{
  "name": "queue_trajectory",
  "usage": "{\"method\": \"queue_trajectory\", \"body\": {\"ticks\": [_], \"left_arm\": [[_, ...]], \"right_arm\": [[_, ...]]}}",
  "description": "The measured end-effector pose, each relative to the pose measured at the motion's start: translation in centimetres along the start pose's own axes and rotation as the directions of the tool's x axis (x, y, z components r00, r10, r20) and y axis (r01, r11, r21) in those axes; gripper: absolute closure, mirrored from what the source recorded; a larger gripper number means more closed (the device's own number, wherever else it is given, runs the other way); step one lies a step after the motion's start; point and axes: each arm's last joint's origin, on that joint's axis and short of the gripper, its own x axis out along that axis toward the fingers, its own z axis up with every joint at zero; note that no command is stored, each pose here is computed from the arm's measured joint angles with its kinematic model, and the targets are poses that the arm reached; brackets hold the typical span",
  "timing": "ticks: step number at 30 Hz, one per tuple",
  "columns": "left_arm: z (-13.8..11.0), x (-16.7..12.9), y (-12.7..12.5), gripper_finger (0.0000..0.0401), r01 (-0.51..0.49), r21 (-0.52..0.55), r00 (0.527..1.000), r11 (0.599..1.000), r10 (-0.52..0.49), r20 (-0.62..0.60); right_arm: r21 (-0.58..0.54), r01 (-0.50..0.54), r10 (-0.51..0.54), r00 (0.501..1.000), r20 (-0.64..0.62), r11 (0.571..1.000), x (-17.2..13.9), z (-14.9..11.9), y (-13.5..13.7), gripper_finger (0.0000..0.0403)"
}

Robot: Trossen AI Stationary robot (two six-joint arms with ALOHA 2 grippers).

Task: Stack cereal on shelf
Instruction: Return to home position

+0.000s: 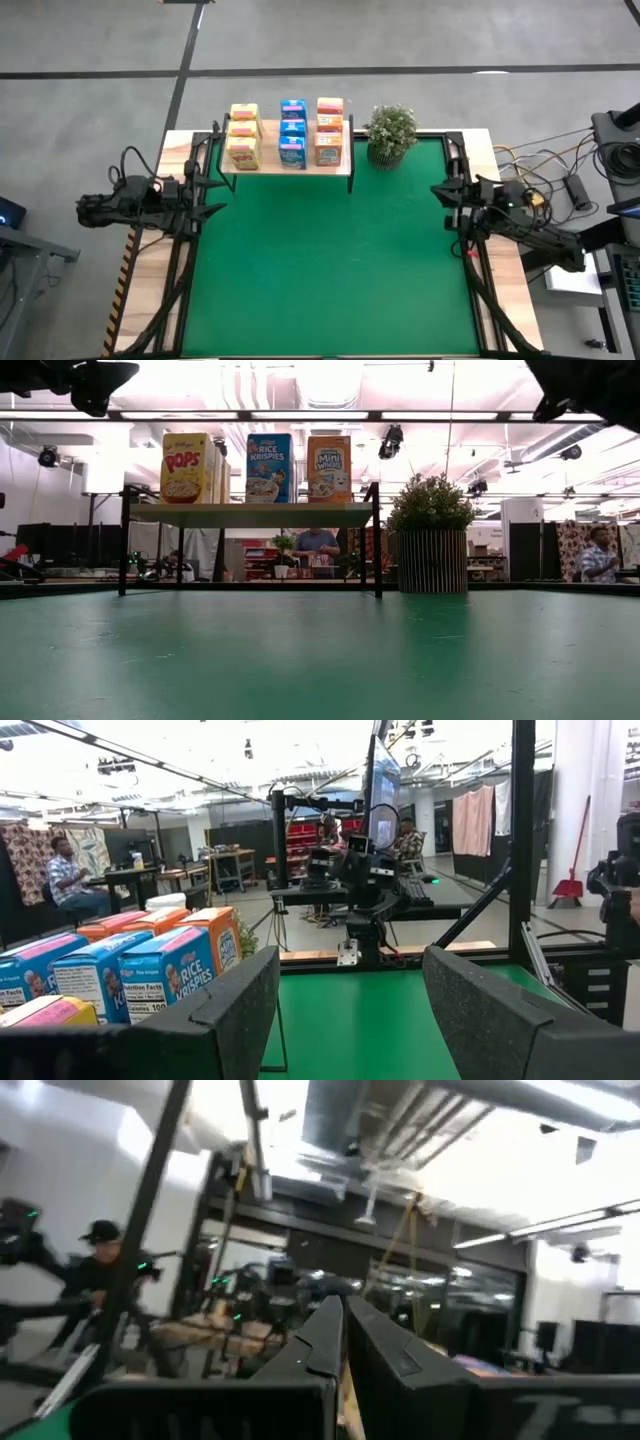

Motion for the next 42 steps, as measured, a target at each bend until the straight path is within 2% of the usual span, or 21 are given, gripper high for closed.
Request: {"method": "queue_trajectory", "body": {"ticks": [4,11,21,42], "left_arm": [[0.0,0.0,0.0,0.017,0.001,0.0,1.0,1.0,-0.001,0.0],[0.0,0.1,0.0,0.017,0.001,0.001,1.0,1.0,-0.001,-0.004],[0.0,0.1,0.0,0.017,0.001,0.001,1.0,1.0,-0.001,-0.004],[0.0,0.1,0.0,0.017,0.001,0.001,1.0,1.0,-0.001,-0.004]], "right_arm": [[0.024,-0.024,0.026,0.996,-0.081,0.999,-0.2,-2.2,0.3,0.0394],[0.045,-0.028,0.037,0.975,-0.218,0.999,-0.5,-3.8,0.4,0.0394],[0.164,-0.001,0.067,0.913,-0.401,0.986,-1.1,-5.7,0.8,0.0394],[0.171,0.008,0.065,0.906,-0.419,0.985,-1.2,-5.9,0.8,0.0394]]}}
